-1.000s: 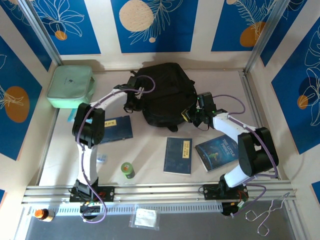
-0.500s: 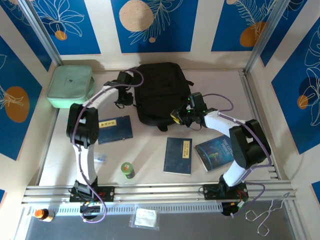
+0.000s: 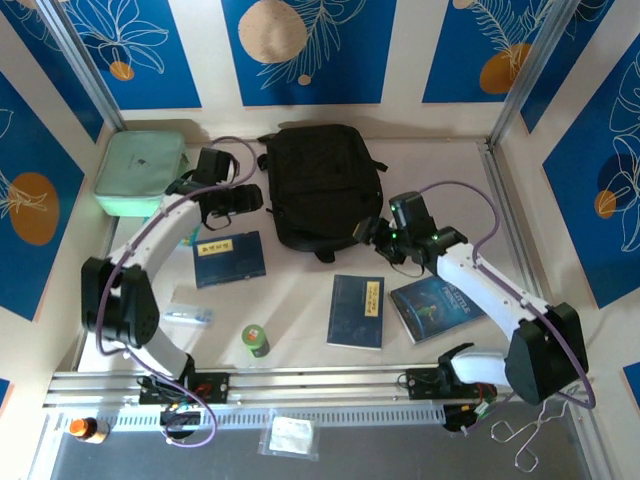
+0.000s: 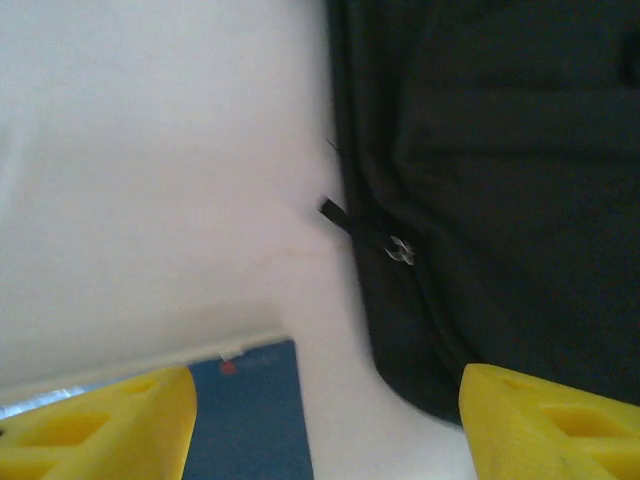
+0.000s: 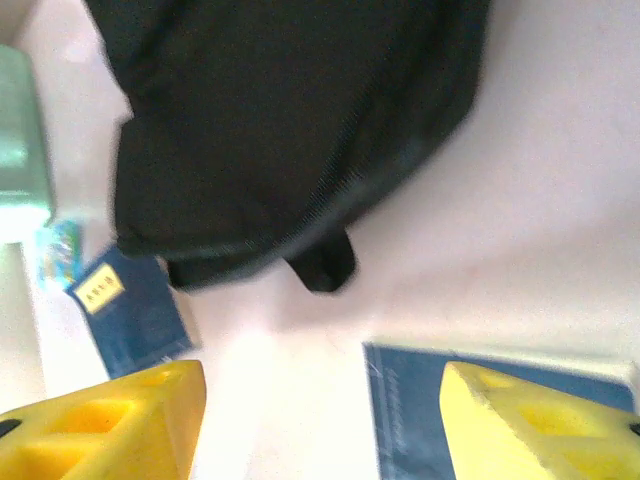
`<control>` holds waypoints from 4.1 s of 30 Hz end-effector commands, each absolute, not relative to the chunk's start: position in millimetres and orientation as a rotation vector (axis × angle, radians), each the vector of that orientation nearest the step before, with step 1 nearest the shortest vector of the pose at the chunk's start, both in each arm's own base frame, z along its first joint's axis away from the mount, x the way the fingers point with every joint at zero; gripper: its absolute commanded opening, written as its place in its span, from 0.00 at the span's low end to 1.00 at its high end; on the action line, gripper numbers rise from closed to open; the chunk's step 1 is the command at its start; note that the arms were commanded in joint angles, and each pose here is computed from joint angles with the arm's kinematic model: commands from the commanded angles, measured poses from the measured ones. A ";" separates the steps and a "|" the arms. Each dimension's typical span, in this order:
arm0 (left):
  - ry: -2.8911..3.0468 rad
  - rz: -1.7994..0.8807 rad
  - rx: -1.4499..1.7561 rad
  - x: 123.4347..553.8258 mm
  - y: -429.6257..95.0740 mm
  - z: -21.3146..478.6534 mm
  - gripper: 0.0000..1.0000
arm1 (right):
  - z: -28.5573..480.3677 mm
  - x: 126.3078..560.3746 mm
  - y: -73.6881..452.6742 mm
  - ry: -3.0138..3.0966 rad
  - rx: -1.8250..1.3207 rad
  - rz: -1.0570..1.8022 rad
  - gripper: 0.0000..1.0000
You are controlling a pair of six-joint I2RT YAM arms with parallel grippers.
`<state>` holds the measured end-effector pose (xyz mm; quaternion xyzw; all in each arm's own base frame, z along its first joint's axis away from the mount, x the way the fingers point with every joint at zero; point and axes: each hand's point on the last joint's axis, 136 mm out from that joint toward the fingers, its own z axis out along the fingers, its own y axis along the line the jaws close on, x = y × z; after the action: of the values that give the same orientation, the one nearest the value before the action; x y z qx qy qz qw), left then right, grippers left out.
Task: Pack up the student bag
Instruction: Move the book to the center of the table, then pick up the book at the center of the table.
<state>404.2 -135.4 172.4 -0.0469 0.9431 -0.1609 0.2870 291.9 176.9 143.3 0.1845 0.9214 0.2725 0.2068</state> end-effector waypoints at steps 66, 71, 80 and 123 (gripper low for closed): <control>2.723 -0.978 -0.270 258.9 -340.2 33.4 0.42 | 16.6 256.5 150.8 3.005 0.617 0.355 0.23; 2.727 -1.013 -0.276 261.0 -347.9 30.0 0.41 | 18.8 254.4 153.3 3.006 0.628 0.404 0.23; 2.700 -1.102 -0.132 264.5 -367.9 48.6 0.36 | 22.0 258.0 161.5 3.002 0.585 0.487 0.22; 2.345 -1.150 0.252 279.1 -377.9 151.2 0.00 | 83.5 277.7 164.0 2.692 0.559 0.753 0.36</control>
<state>264.5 -373.7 103.9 0.0636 0.8875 -0.4117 0.1969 265.7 152.1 55.9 0.2229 0.9469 0.2075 0.1034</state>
